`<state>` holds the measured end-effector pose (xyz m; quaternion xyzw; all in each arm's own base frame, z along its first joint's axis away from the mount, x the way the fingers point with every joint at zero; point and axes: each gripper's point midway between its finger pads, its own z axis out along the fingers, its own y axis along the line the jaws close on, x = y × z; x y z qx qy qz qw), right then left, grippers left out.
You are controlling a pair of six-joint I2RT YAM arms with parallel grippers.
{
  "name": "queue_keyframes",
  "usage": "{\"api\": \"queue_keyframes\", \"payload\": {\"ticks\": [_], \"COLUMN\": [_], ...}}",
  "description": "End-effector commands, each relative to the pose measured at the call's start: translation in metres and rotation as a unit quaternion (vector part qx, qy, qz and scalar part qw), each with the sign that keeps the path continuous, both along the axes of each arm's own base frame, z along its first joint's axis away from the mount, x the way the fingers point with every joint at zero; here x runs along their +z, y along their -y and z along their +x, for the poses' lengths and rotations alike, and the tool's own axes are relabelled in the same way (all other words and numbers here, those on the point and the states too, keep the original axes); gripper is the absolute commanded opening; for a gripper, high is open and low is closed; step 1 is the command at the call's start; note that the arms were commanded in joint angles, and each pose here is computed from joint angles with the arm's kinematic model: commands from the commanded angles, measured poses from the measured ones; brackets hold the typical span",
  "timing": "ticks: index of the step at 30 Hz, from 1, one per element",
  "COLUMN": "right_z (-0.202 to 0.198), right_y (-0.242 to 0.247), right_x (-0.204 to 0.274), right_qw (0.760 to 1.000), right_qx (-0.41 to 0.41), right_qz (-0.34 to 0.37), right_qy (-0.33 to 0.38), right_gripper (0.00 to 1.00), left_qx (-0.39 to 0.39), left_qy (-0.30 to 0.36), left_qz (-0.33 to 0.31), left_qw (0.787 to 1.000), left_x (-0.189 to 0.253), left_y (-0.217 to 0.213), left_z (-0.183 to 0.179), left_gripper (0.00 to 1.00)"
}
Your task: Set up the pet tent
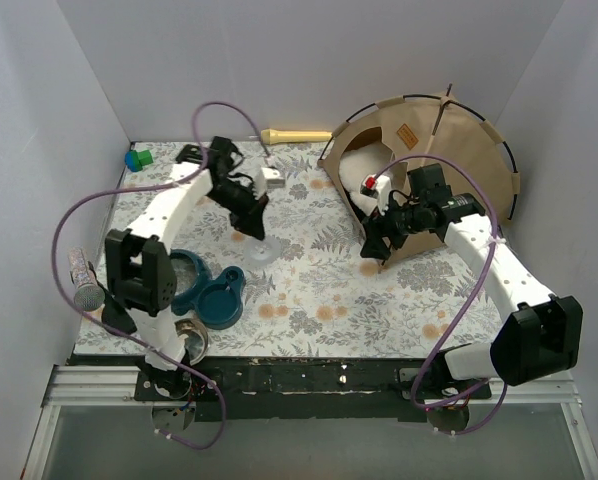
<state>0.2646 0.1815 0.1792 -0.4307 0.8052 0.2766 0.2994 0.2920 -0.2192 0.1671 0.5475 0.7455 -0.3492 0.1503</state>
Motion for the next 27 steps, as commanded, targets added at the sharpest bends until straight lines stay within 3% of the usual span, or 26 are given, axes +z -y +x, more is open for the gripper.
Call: {"api": "queue_keyframes", "payload": {"ticks": [1, 8, 14, 27], "right_z": [0.007, 0.006, 0.002, -0.001], "right_y": [-0.016, -0.028, -0.040, -0.042], "right_x": [0.020, 0.017, 0.013, 0.011], "right_qw": [0.999, 0.998, 0.996, 0.997], "right_qx": [0.015, 0.032, 0.052, 0.051], "right_qz": [0.043, 0.054, 0.054, 0.046], "right_qy": [-0.005, -0.028, -0.038, -0.044], "right_gripper": [0.73, 0.72, 0.72, 0.71], "left_qx": [0.117, 0.179, 0.160, 0.164], "left_qy": [-0.011, -0.019, -0.062, -0.044], "left_qz": [-0.024, 0.053, 0.116, 0.117], "left_qw": [0.993, 0.982, 0.978, 0.979], "left_x": [0.053, 0.021, -0.030, -0.059], "left_y": [-0.044, -0.103, -0.127, -0.126], "left_z": [-0.020, -0.068, -0.108, -0.082], "left_gripper": [0.00, 0.00, 0.00, 0.00]}}
